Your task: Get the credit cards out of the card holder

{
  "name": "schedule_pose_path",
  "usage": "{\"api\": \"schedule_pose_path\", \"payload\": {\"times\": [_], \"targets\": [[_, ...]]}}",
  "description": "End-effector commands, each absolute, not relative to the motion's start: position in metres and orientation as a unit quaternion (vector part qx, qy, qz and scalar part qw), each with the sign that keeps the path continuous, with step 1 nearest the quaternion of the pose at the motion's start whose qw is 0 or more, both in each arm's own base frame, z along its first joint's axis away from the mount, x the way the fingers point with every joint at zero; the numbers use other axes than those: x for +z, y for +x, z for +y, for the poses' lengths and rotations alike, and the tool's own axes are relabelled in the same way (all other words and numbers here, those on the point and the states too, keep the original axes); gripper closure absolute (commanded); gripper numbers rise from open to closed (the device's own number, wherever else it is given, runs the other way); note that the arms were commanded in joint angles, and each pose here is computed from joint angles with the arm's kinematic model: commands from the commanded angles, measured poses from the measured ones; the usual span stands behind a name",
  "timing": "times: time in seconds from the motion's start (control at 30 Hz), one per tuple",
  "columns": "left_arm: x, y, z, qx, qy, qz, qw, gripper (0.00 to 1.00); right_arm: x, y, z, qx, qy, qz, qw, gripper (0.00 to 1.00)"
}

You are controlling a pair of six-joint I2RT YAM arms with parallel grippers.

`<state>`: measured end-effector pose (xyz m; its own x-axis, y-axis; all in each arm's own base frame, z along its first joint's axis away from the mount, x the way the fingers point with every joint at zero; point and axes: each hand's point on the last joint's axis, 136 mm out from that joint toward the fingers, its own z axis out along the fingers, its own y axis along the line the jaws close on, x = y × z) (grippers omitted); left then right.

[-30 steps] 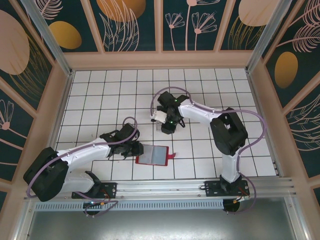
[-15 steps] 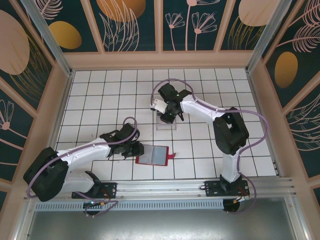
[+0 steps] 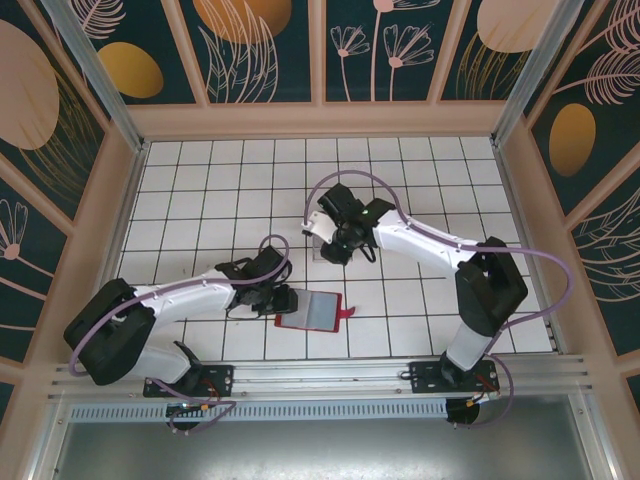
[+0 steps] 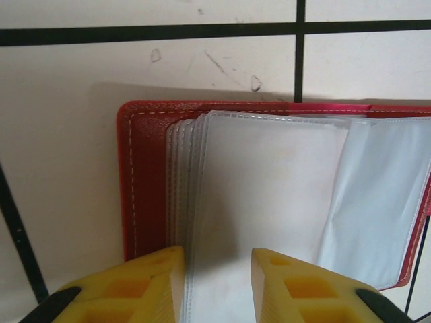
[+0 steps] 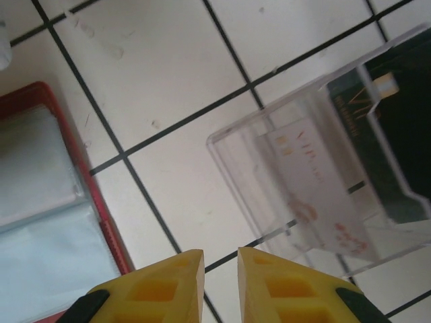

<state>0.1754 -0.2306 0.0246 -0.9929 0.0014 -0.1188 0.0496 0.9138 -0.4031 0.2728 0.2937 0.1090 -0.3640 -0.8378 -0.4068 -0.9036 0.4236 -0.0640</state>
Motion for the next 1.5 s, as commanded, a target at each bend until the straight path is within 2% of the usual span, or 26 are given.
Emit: {"api": "schedule_pose_path", "payload": {"times": [0.0,0.13,0.4,0.53,0.77,1.07,1.27,1.47], "targets": [[0.030,0.178,-0.234,-0.196,0.023,0.978,0.061,0.66,0.123,0.267,0.294,0.100,-0.510,0.827,0.212,0.79],[0.039,0.184,-0.231,-0.185,0.021,0.980,0.075,0.63,0.126,0.264,0.291,0.109,-0.492,0.835,0.221,0.79],[0.029,0.180,-0.244,-0.186,0.037,0.980,0.055,0.62,0.129,0.257,0.282,0.133,-0.421,0.864,0.243,0.79],[0.024,0.179,-0.249,-0.189,0.043,0.980,0.046,0.62,0.129,0.263,0.272,0.131,-0.348,0.890,0.264,0.76],[0.017,0.176,-0.256,-0.188,0.051,0.980,0.032,0.62,0.124,0.263,0.259,0.160,-0.197,0.929,0.269,0.76],[0.022,0.173,-0.278,-0.239,0.055,0.969,0.023,0.65,0.084,0.225,0.269,0.256,-0.041,0.955,0.144,0.81],[0.019,0.169,-0.282,-0.262,0.048,0.964,0.020,0.78,0.078,0.199,0.292,0.336,-0.013,0.937,0.091,0.81],[0.015,0.167,-0.282,-0.269,0.045,0.962,0.016,0.83,0.062,0.190,0.302,0.336,-0.016,0.940,0.058,0.80]]}}
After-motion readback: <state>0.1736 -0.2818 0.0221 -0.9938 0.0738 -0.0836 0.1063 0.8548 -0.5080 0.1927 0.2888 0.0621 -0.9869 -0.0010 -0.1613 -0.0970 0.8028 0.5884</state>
